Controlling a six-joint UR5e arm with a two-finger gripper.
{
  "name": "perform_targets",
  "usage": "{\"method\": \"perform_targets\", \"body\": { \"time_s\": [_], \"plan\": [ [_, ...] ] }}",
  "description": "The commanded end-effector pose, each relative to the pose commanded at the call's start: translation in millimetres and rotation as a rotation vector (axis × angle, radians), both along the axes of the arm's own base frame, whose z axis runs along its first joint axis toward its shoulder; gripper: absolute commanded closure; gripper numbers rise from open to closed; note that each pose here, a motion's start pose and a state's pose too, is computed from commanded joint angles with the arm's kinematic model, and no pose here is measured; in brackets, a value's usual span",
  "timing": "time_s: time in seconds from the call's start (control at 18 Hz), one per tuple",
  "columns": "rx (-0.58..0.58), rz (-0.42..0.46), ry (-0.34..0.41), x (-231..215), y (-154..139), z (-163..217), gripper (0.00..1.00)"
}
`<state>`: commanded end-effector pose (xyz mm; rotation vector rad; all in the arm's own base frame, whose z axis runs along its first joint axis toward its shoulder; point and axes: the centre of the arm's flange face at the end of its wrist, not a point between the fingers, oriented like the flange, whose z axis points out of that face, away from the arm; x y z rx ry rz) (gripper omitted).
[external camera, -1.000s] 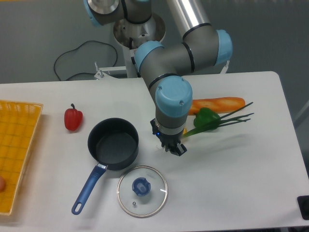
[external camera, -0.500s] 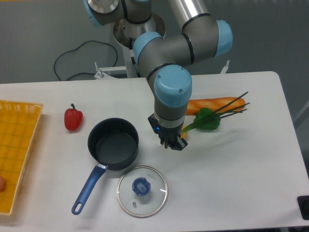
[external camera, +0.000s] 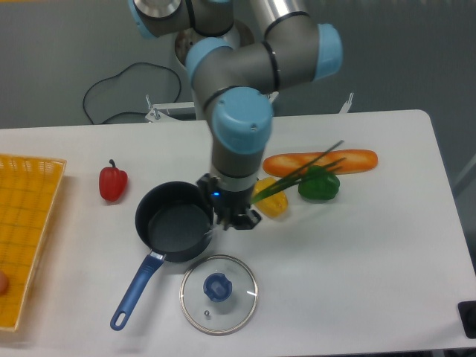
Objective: Place the green onion in the pot
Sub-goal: 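Carry the green onion over toward the dark saucepan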
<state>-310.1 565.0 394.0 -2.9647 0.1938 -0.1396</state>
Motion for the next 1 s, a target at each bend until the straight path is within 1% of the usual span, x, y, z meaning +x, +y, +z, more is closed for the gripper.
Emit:
{"method": "perform_targets", "body": {
  "time_s": [0.17, 0.33, 0.44, 0.61, 0.72, 0.89, 1.0],
  "plan": [
    [0.015, 0.018, -0.037, 28, 14, 1, 0.77],
    [0.016, 0.034, -0.088, 54, 22, -6, 0.77],
    [0.053, 0.05, -0.101, 66, 22, 12, 0.77],
    [0.086, 0.08, -0.143, 71, 24, 19, 0.77],
    [0.125, 0.12, -0.173, 74, 29, 23, 0.77],
    [0.217, 0.171, -0.161, 70, 39, 36, 0.77],
    [0.245, 0.19, -0.16, 67, 44, 40, 0.77]
  ]
}}
